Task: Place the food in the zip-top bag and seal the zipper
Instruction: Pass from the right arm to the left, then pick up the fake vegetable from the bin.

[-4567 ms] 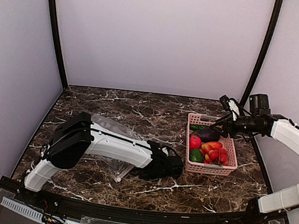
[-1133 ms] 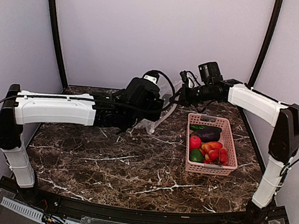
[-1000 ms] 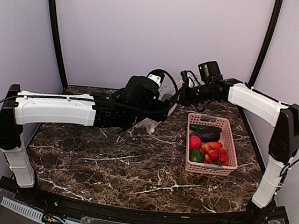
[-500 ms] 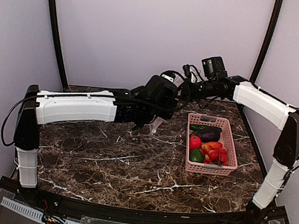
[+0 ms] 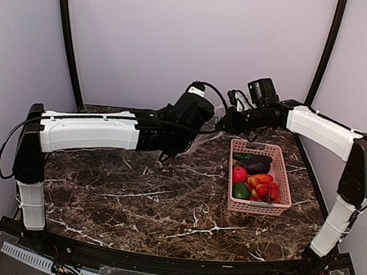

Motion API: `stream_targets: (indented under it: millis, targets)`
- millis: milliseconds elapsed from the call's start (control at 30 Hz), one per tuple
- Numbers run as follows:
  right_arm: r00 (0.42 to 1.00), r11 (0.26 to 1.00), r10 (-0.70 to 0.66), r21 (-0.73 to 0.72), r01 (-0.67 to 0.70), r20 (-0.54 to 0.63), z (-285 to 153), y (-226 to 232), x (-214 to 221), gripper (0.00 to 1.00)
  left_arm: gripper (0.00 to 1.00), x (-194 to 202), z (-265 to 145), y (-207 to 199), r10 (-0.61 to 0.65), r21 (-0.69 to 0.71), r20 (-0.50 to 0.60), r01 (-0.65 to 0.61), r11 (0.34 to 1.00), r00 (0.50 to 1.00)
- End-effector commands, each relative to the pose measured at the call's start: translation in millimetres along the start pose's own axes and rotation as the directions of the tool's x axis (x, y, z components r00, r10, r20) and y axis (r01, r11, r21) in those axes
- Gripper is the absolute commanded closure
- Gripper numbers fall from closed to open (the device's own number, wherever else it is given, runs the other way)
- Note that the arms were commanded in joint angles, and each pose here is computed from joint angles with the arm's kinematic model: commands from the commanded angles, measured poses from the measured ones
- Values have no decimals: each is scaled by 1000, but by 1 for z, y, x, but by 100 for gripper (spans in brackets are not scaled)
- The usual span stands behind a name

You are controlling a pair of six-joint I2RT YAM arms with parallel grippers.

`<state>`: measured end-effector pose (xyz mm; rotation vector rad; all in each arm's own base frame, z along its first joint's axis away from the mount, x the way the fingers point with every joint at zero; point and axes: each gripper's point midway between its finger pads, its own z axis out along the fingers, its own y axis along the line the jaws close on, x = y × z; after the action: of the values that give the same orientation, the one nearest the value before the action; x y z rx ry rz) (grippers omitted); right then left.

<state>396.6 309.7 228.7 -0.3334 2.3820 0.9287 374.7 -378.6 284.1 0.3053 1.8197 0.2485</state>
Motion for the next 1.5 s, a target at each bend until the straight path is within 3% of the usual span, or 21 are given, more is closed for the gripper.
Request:
stream_targets:
  millis: [0,267,367,433,533,700,867,1000,1100,1233,1467]
  targets:
    - [1000,999,7,32,-7,-5,-5,-21,5,100,91,-39,-21,53,-72,-92,94,81,992,993]
    - [994,994,-103,-37,105,37,-21,-3,0,99,98,-19,-25,59,-84,-75,56,89,993,995]
    - [983,946,-179,-268,181,34,-29,38,8,85,99,-14,-26,57,-69,-46,49,72,996,996]
    - [967,866,-251,-434,248,51,-45,69,14,73,99,-14,-26,54,-32,-26,44,33,999,999]
    - [945,800,-316,-511,314,85,-66,88,15,64,99,-13,-26,54,38,-21,42,-37,999,998]
    - [915,794,-383,-460,397,128,-92,76,8,55,99,-14,-35,74,157,-63,48,-154,986,986]
    - [870,792,-471,-365,489,145,-112,41,14,50,99,-11,-52,127,183,-113,67,-174,978,981]
    - [812,770,-566,-260,582,143,-121,13,26,50,99,-1,-68,149,232,-21,113,-231,973,966]
    - [767,745,-633,-186,641,109,-122,-6,39,50,99,19,-73,135,336,105,89,-344,933,938]
    - [712,706,-702,-109,700,16,-114,-34,56,52,99,41,-66,97,374,267,41,-371,890,927]
    - [747,759,-650,-72,647,-140,-101,-67,78,54,99,55,-42,41,363,367,-7,-335,868,932]
